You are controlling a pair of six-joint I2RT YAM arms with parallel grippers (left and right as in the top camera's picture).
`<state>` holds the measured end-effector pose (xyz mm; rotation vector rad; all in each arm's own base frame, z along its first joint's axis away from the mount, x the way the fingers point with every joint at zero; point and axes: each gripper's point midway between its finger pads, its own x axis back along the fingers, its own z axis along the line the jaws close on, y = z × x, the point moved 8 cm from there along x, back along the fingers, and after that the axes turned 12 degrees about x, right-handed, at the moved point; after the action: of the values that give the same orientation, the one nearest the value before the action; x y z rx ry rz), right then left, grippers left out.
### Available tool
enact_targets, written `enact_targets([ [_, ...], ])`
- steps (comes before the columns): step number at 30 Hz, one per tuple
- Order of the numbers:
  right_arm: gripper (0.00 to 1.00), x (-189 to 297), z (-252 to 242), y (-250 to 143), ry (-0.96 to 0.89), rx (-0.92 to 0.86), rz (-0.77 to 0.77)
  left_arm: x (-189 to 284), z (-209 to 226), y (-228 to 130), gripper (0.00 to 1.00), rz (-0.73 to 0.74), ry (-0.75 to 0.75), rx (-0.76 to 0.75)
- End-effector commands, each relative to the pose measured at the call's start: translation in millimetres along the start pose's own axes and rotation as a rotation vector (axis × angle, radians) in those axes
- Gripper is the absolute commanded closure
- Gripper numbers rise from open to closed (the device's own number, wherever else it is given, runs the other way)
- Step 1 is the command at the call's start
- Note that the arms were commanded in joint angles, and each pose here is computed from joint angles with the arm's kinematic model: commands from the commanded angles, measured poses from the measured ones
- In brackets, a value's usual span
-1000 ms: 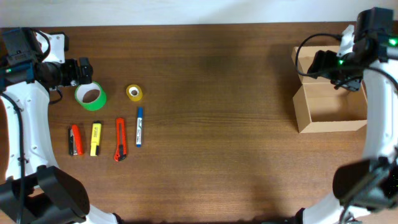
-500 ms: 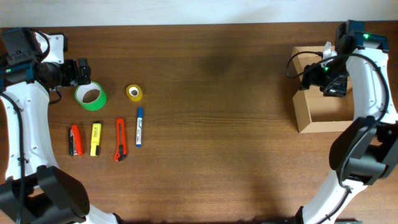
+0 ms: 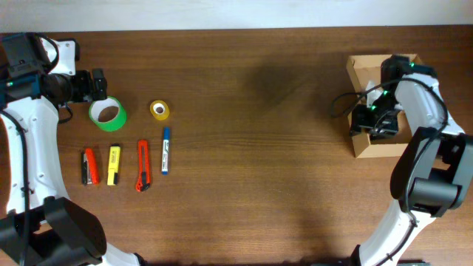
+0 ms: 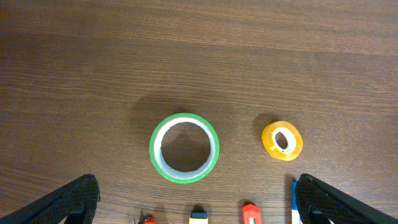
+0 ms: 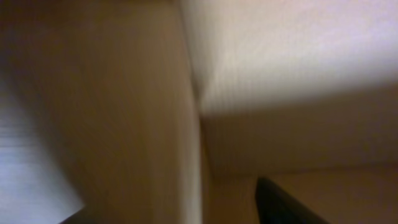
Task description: Pack container
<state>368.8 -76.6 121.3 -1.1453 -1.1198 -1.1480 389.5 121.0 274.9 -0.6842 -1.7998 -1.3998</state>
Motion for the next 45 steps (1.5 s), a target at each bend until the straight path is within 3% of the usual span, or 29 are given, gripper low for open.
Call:
enact_targets([
  [1, 0.63, -17, 8, -6, 0.005, 0.022, 0.052, 5, 2, 5, 0.0, -0.022, 0.008, -0.019],
  [2, 0.74, -17, 9, -5, 0.005, 0.025, 0.05, 5, 2, 5, 0.0, -0.022, 0.008, -0.019],
  [4, 0.85, -16, 12, -1, -0.001, 0.036, 0.032, 4, 2, 5, 0.0, -0.02, 0.007, -0.019],
  [9, 0.96, -8, 14, 7, 0.01, 0.04, -0.008, -3, 3, 3, 0.0, -0.003, 0.007, -0.015],
  [24, 0.96, 85, 41, 45, -0.01, 0.067, -0.211, -42, 9, -8, 0.0, 0.094, 0.004, 0.001],
  [31, 0.96, 157, 106, 61, -0.072, 0.074, -0.402, -43, 10, -8, 0.0, 0.096, 0.005, 0.001],
  [35, 0.96, 189, 152, 56, -0.166, -0.109, -0.52, -43, 10, -8, 0.0, 0.097, 0.005, 0.001],
  [45, 0.96, 183, 291, 28, -0.115, -0.04, -0.615, -43, 10, -8, 0.0, 0.1, 0.005, 0.001],
])
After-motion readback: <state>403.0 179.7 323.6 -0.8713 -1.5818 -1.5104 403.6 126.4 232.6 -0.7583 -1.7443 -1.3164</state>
